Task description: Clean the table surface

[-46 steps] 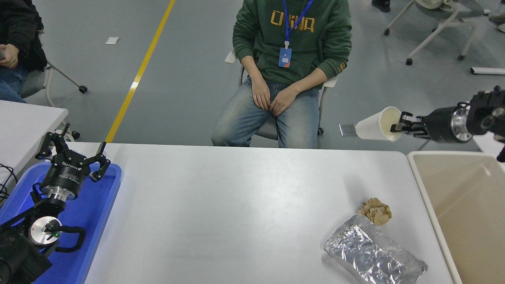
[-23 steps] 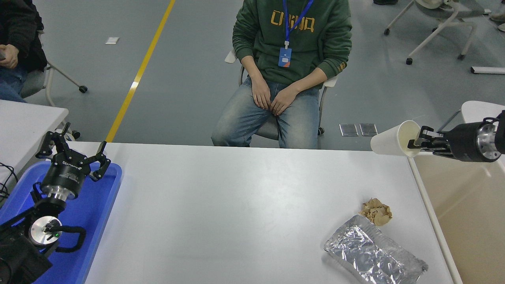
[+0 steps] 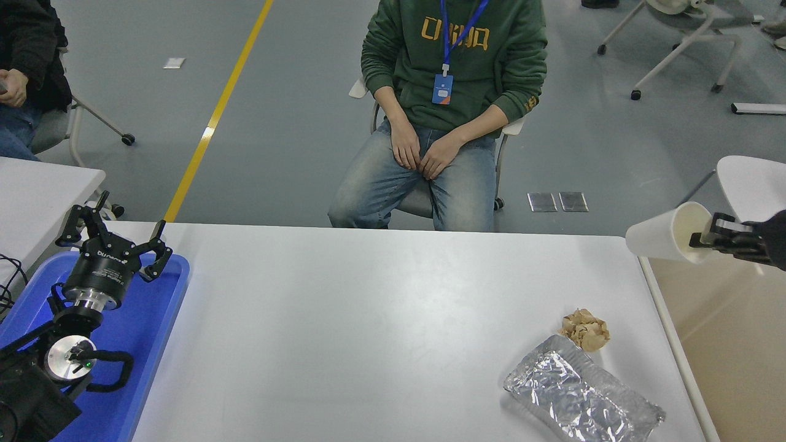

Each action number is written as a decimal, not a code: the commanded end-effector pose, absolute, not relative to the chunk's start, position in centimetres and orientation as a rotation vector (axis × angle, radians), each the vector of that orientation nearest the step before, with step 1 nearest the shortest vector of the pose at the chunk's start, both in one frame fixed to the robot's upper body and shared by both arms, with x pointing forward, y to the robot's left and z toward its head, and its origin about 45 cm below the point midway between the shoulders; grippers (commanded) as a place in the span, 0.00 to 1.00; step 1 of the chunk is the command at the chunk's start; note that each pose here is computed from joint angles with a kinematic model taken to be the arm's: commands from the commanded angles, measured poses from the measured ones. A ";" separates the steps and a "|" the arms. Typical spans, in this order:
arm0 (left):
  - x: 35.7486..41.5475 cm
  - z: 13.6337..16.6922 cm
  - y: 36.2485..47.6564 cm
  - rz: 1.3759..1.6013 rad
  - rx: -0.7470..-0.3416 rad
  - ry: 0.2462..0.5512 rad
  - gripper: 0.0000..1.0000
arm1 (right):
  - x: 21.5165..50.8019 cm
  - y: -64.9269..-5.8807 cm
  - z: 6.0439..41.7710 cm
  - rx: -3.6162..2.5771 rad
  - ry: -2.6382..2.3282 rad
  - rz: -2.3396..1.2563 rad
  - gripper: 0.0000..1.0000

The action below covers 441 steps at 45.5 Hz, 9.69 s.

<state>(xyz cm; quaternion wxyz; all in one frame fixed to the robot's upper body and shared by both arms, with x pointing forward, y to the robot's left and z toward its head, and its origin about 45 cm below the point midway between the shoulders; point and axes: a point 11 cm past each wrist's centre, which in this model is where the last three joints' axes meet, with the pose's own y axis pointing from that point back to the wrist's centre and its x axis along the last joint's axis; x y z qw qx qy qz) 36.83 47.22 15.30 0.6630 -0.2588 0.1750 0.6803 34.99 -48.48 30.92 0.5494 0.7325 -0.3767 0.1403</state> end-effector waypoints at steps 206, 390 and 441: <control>36.82 15.29 47.2 1.537 -0.584 0.396 1.00 | 43.5 -32.7 14.5 2.147 -2.144 -0.619 1.00; 36.83 15.31 47.2 1.538 -0.585 0.395 1.00 | 19.8 -40.6 8.4 1.763 -0.731 -0.242 0.00; 36.83 15.31 47.2 1.538 -0.585 0.395 1.00 | 20.9 -52.5 36.2 1.681 -0.871 -0.010 0.00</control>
